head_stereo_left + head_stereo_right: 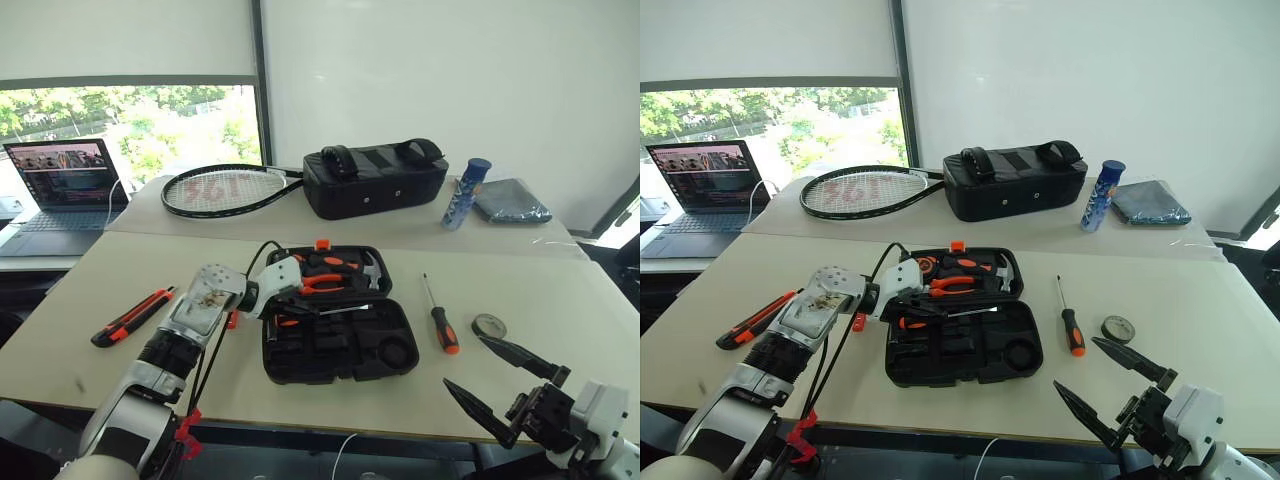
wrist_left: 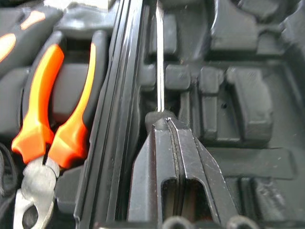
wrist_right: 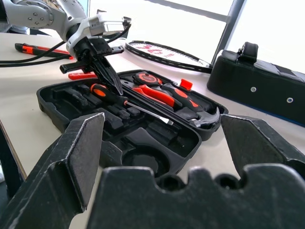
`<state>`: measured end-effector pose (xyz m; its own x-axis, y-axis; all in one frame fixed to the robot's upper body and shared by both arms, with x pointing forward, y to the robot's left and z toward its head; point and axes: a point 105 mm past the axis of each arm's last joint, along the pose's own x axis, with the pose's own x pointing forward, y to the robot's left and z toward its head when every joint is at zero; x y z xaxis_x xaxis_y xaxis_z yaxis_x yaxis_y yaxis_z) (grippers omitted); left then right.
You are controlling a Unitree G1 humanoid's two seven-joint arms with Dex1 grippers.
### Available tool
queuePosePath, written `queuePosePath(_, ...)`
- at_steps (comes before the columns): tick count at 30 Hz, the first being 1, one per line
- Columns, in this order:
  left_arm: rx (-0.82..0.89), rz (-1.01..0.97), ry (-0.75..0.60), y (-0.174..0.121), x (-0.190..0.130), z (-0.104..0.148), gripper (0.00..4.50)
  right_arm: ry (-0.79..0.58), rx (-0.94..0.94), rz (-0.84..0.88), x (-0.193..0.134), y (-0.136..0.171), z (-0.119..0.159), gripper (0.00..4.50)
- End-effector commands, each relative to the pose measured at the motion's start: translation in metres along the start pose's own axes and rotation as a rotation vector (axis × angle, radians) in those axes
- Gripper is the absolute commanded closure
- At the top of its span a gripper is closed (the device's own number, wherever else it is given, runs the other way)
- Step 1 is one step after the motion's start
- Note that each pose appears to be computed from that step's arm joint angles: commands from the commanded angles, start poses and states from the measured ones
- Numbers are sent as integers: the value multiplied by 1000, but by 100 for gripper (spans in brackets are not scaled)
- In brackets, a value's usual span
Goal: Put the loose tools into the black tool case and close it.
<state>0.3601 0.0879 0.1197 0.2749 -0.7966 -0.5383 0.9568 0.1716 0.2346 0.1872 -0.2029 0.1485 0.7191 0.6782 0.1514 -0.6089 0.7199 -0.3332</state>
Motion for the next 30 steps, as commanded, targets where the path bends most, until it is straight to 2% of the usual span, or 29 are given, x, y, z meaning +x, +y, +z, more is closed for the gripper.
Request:
queuePosePath(1, -14, 33, 42, 3, 6, -5, 446, -16, -34, 10, 3, 0, 9, 0)
queuePosePath(6, -53, 37, 99, 3, 9, -14, 446, -17, -33, 7, 3, 1, 9, 0)
queuePosePath(10, -98, -22, 163, -10, 15, -26, 446, -18, -32, 3, 4, 1, 9, 0)
queuePosePath(14, -155, -20, 168, -14, 22, -30, 446, -20, -33, -2, 4, 1, 9, 0)
queuePosePath(18, -100, 23, 13, -6, 14, -3, 446, -22, -38, -25, 3, -4, 11, 0)
queuePosePath(21, -30, 55, -171, 2, -14, 25, 446, 5, -30, -58, -7, -9, 11, 0)
queuePosePath(23, -18, 62, -256, 3, -29, 34, 446, 22, -8, -77, -13, -12, 10, 0)
queuePosePath(25, -25, 55, -354, 3, -50, 44, 395, 50, 2, -93, -21, -13, 9, 0)
queuePosePath(27, 40, 86, -478, 4, -81, 51, 360, 103, -1, -124, -36, -16, 4, 0)
queuePosePath(30, 32, 115, -444, 4, -111, 29, 261, 177, -3, -172, -55, -19, -4, 0)
